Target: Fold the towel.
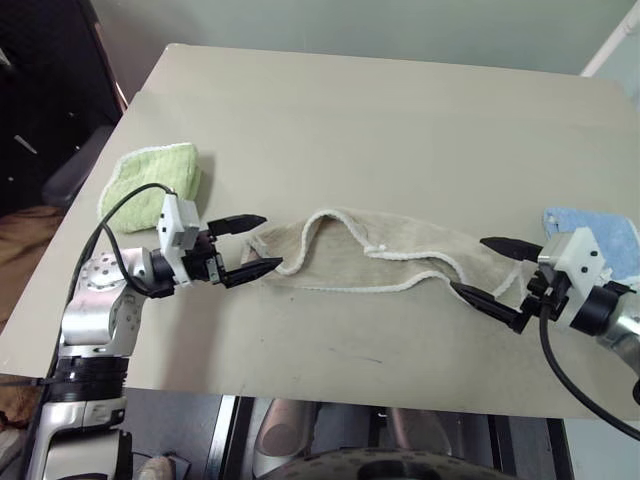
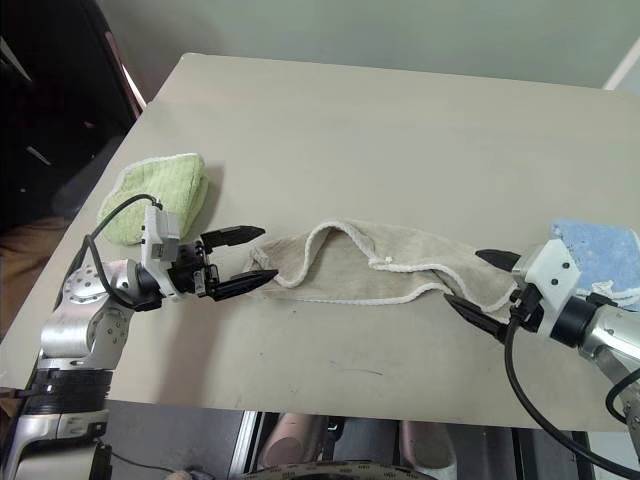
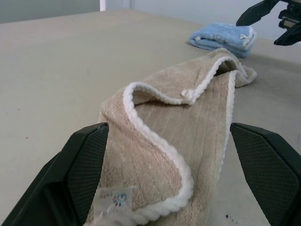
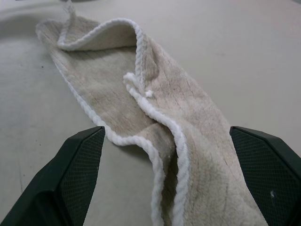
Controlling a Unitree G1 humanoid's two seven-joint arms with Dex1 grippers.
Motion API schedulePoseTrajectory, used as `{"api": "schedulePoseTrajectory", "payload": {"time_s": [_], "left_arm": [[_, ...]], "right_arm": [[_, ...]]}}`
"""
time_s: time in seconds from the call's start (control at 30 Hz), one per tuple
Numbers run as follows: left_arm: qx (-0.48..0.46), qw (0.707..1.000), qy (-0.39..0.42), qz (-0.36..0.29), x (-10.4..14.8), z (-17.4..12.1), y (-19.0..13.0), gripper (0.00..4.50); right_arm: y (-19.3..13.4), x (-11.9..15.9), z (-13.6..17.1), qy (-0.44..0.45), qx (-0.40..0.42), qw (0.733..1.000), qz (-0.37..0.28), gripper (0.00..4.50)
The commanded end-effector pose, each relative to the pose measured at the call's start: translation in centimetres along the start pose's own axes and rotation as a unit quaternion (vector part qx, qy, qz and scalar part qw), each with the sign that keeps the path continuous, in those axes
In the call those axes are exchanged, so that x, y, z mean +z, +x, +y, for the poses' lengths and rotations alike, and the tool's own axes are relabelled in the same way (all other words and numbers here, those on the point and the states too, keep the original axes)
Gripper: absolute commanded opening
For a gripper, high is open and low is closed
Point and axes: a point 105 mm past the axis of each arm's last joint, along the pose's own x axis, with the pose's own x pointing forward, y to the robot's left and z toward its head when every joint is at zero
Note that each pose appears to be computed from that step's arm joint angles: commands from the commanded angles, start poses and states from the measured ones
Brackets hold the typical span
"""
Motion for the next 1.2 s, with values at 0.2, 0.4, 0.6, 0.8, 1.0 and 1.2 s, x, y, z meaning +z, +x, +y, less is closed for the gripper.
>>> {"api": "schedulePoseTrajectory", "payload": {"time_s": [0.2, 0.4, 0.6, 0.8, 1.0, 1.2], "left_arm": [[-0.027, 0.999, 0.009, -0.029, 2.2, -0.3, 1.1, 4.47], [-0.039, 0.998, 0.008, -0.040, 2.2, -0.4, 2.5, 4.47], [-0.052, 0.997, 0.002, -0.054, 2.2, -0.7, 4.1, 4.47], [-0.054, 0.997, 0.007, -0.055, 2.2, -0.3, 5.0, 4.47], [-0.048, 0.997, 0.011, -0.061, 2.5, -0.1, 4.8, 4.47], [-0.050, 0.997, 0.006, -0.063, 2.4, -0.7, 5.0, 4.47]], "right_arm": [[-0.2, -0.6, 0.0, -0.016, -0.027, 0.999, 0.004, 4.50], [-1.0, -2.6, -2.1, -0.043, -0.097, 0.993, 0.055, 4.50], [-2.2, -3.6, -4.0, -0.063, -0.158, 0.982, 0.079, 4.50], [-2.6, -4.2, -4.7, -0.075, -0.175, 0.977, 0.096, 4.50], [-2.2, -4.4, -3.7, -0.079, -0.160, 0.978, 0.105, 4.50], [-1.7, -4.5, -2.8, -0.071, -0.139, 0.982, 0.104, 4.50]]}}
